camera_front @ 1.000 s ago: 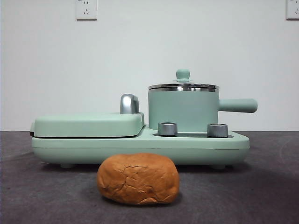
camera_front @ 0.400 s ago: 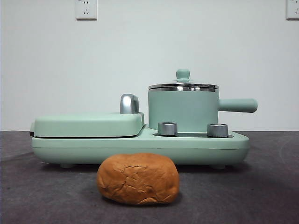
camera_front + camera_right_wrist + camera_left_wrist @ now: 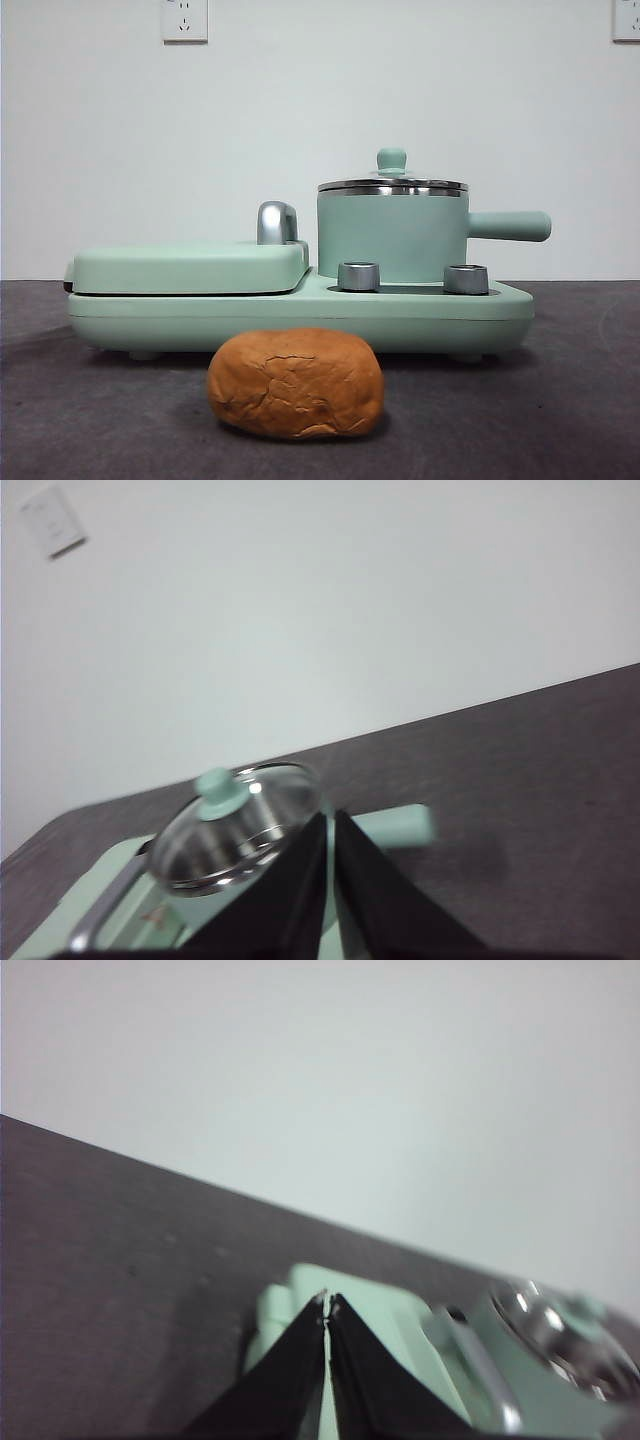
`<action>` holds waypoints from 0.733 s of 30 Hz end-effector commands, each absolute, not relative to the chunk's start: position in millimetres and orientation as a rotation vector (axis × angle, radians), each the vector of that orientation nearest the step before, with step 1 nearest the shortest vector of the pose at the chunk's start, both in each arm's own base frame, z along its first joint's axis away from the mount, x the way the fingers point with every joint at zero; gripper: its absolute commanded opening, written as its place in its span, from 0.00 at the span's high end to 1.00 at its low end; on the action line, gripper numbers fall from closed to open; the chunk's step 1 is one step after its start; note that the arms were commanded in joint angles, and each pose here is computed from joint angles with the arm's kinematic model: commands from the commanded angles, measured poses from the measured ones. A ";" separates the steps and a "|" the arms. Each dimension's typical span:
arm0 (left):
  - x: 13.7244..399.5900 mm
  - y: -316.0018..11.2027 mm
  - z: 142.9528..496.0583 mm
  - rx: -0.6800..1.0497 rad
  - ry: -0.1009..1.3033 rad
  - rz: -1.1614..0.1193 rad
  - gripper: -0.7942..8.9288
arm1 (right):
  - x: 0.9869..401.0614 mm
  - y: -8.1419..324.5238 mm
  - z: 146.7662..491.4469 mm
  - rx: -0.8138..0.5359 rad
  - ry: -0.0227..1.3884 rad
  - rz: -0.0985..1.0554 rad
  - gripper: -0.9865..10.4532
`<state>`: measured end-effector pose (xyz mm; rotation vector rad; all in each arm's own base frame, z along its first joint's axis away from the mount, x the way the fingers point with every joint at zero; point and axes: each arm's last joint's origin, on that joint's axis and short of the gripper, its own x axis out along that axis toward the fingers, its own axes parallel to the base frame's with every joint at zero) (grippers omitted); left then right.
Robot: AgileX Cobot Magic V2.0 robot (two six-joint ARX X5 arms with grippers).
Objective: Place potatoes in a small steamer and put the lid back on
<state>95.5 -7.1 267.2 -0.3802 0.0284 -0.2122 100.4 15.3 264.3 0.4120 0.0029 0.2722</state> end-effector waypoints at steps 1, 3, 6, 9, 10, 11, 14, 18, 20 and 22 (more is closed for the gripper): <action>104.6 -10.2 286.1 -0.263 0.058 -0.311 0.91 | 111.0 18.7 285.9 0.356 0.029 0.340 0.91; 113.5 -12.9 295.6 -0.215 0.088 -0.404 0.91 | 120.2 21.5 299.4 0.321 0.048 0.399 0.91; 128.9 -16.5 308.7 -0.158 0.120 -0.524 0.91 | 135.6 25.7 319.0 0.268 0.069 0.487 0.91; 145.9 -20.0 319.2 -0.119 0.146 -0.589 0.91 | 151.6 29.3 333.3 0.192 0.099 0.552 0.91; 151.3 -21.5 322.4 -0.102 0.151 -0.603 0.91 | 157.6 30.5 337.1 0.154 0.117 0.571 0.91; 155.7 -23.1 324.8 -0.085 0.155 -0.616 0.91 | 161.2 31.2 338.7 0.128 0.131 0.580 0.91; 168.4 -30.6 331.9 0.002 0.170 -0.664 0.91 | 173.4 36.1 341.3 0.008 0.185 0.624 0.91; 182.5 -45.6 337.3 0.087 0.207 -0.743 0.91 | 180.2 46.0 335.0 -0.114 0.231 0.690 0.91; 188.8 -54.5 338.7 0.123 0.220 -0.769 0.91 | 178.9 51.7 330.4 -0.175 0.254 0.726 0.91; 194.1 -65.4 339.3 0.179 0.224 -0.795 0.91 | 176.4 57.1 327.0 -0.245 0.267 0.748 0.91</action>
